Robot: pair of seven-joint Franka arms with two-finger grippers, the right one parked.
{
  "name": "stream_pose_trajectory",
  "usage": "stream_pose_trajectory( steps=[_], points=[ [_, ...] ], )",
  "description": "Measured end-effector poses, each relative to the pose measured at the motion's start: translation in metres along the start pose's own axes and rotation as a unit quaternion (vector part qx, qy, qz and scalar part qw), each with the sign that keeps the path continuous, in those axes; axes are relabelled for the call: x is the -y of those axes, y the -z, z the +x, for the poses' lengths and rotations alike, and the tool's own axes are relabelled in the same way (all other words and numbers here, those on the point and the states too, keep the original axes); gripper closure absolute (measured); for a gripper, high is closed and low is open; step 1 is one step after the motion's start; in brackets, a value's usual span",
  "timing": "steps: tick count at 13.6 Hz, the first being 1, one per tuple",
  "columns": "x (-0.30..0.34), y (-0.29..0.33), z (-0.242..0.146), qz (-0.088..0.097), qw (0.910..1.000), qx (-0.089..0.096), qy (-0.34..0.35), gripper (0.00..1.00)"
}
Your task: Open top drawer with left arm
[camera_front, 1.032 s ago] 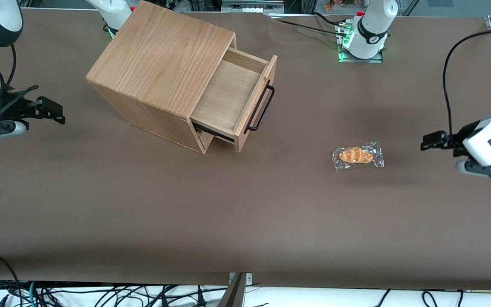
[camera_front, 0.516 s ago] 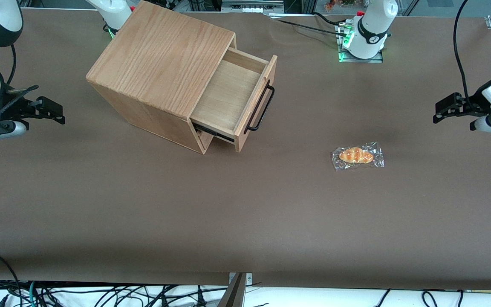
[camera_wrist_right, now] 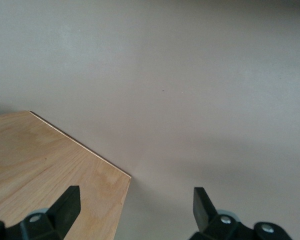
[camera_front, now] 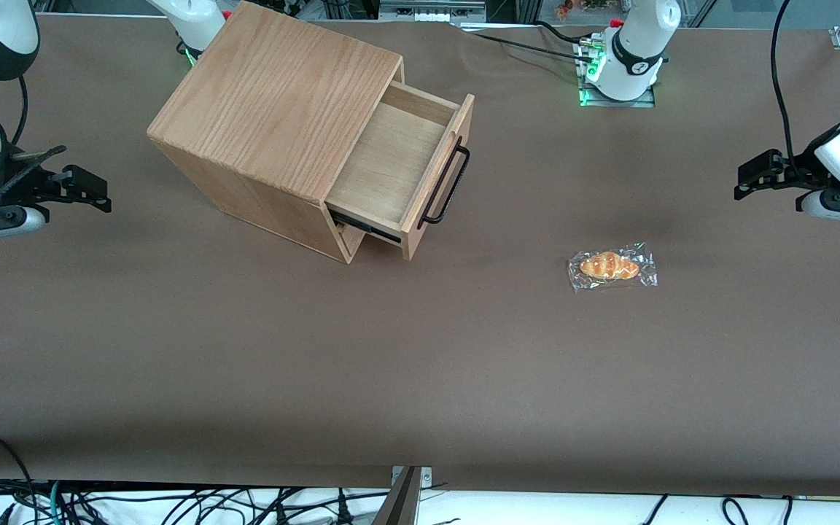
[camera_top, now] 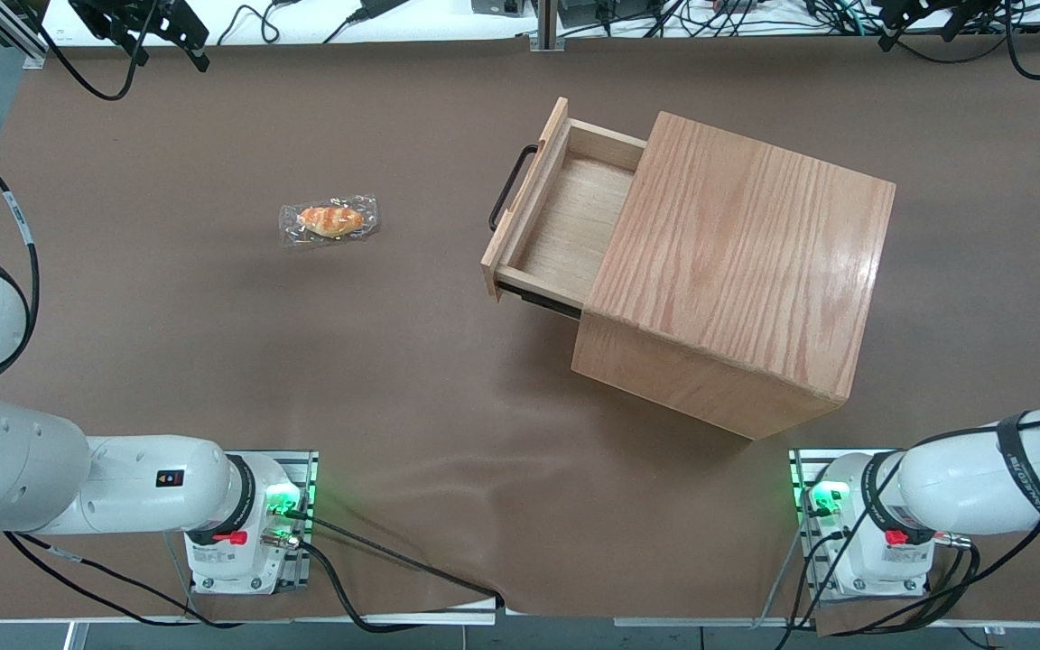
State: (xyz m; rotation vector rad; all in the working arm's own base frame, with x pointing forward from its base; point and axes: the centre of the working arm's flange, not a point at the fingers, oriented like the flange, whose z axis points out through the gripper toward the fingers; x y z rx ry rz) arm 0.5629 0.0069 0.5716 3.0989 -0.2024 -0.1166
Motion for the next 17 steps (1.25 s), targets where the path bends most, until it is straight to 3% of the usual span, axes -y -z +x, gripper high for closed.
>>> stream_pose_trajectory(
  steps=[17],
  points=[
    [0.0005, -0.0030, -0.0008, -0.001, 0.9999, 0.009, 0.010, 0.00]
  ],
)
